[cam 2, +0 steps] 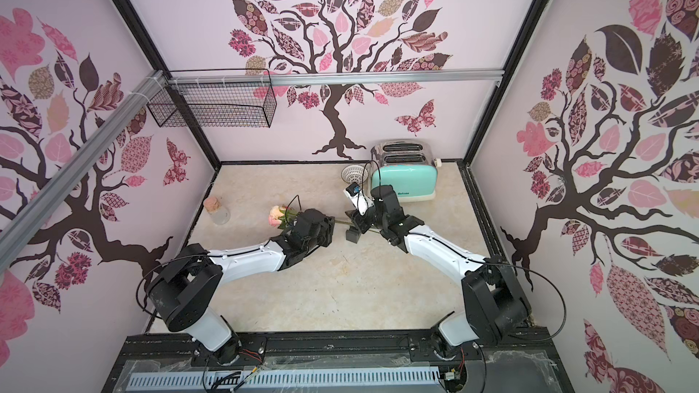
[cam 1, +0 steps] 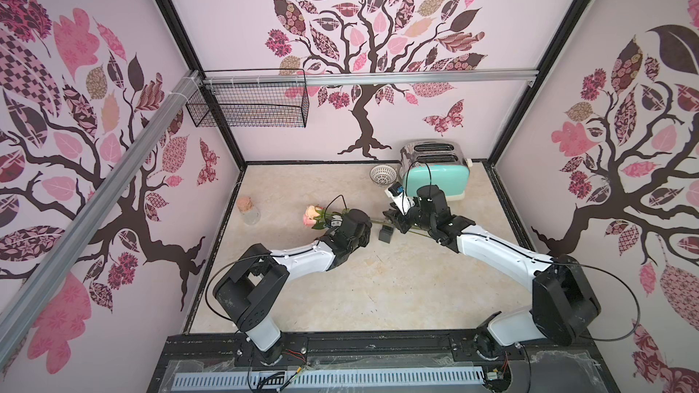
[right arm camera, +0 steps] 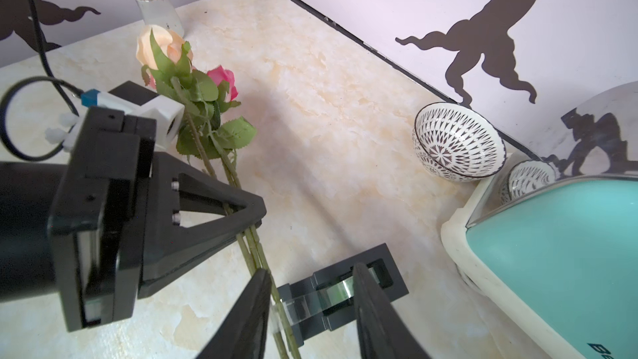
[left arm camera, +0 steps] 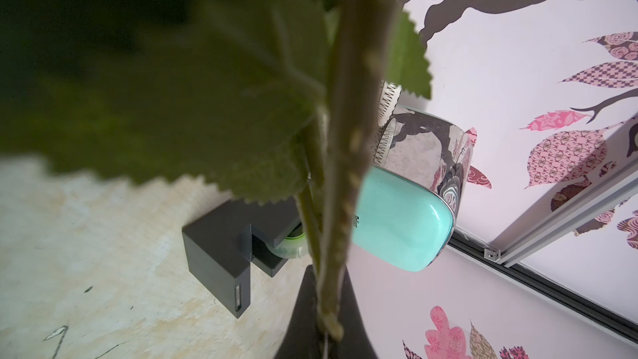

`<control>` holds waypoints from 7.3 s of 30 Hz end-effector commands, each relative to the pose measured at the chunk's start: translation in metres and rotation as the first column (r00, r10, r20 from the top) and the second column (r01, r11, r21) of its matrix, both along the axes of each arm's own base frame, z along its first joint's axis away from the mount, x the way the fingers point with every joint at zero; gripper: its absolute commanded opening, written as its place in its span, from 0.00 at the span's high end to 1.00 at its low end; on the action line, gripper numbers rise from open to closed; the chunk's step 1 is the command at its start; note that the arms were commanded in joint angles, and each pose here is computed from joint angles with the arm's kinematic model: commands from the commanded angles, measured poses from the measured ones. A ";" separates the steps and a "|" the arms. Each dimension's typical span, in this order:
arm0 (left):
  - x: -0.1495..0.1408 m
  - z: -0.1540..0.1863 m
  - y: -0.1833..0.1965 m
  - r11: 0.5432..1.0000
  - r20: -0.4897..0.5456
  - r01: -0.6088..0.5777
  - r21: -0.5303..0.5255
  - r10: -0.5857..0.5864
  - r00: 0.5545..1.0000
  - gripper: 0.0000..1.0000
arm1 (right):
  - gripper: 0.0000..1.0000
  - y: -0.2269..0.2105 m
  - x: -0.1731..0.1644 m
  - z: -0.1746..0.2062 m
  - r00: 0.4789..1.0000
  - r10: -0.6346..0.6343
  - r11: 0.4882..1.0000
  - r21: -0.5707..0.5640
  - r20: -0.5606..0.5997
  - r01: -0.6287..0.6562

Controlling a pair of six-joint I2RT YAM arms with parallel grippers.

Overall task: Wrap bouquets with tape
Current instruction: Stick the tape to the bouquet, then wrap the tape around the bouquet.

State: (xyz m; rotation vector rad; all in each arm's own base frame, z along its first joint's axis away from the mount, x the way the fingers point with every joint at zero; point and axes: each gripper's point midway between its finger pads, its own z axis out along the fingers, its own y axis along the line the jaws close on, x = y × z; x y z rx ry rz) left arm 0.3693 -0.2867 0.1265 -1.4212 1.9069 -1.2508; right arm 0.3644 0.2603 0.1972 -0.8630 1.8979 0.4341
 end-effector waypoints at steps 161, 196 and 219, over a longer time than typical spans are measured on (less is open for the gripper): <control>0.017 0.014 -0.004 0.999 0.049 0.011 -0.041 -0.009 0.999 1.00 | 1.00 0.003 -0.001 -0.084 0.987 0.147 0.943 -0.292 -0.058 -0.157; 0.016 0.016 -0.002 0.999 0.056 0.013 -0.035 -0.011 0.998 1.00 | 0.50 -0.039 -0.026 0.014 0.979 -0.067 0.996 0.073 0.193 0.054; 0.022 0.023 -0.007 0.994 0.237 0.104 0.017 -0.105 0.966 1.00 | 0.51 -0.008 -0.019 -0.017 0.961 -0.006 0.999 0.038 -0.278 0.017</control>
